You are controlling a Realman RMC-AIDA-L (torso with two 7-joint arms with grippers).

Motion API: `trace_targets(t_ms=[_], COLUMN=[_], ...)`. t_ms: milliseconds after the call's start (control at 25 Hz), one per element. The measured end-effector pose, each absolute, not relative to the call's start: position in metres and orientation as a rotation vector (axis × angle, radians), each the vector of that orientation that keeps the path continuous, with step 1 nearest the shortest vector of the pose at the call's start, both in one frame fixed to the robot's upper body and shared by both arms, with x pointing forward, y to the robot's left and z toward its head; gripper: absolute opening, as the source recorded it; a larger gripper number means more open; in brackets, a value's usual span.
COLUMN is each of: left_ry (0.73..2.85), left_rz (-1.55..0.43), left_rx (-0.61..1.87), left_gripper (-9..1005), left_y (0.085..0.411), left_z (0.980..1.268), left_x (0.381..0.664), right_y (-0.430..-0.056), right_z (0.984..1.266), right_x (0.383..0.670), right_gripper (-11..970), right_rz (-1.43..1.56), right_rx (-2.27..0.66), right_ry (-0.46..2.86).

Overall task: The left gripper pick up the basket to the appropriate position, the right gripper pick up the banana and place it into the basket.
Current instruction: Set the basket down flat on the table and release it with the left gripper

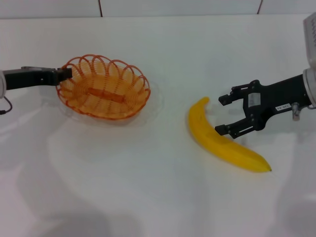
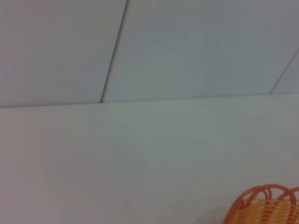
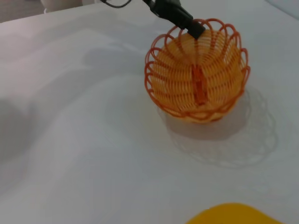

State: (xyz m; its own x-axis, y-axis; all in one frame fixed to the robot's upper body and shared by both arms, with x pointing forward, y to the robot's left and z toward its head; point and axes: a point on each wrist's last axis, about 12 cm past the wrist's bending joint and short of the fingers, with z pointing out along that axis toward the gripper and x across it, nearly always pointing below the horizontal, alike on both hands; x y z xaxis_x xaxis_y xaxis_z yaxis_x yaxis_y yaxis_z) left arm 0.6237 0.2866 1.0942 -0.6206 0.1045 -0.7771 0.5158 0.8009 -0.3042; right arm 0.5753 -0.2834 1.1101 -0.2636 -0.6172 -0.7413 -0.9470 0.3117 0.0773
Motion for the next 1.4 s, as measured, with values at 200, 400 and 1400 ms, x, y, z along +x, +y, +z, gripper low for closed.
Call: trace_targets(t_ms=[200,400,1400], left_ry=[2.167,2.164,2.202], left_rz=[-0.677,-0.691,-0.708], left_rx=[0.46,0.472,0.459], left_gripper=[82,81,147], left_y=[0.278,0.269,0.259], left_z=[1.095,1.094,1.074], left_x=[0.628,0.631,0.624], right_y=[-0.282,-0.279,-0.273], right_z=[1.111,1.111,1.11], right_x=[0.576,0.577,0.579], right_gripper=[869,868,866], right_rz=[0.708,0.713,0.708], right_rx=[-1.382,-1.393,-1.419], right_ry=[1.977,1.982,1.993])
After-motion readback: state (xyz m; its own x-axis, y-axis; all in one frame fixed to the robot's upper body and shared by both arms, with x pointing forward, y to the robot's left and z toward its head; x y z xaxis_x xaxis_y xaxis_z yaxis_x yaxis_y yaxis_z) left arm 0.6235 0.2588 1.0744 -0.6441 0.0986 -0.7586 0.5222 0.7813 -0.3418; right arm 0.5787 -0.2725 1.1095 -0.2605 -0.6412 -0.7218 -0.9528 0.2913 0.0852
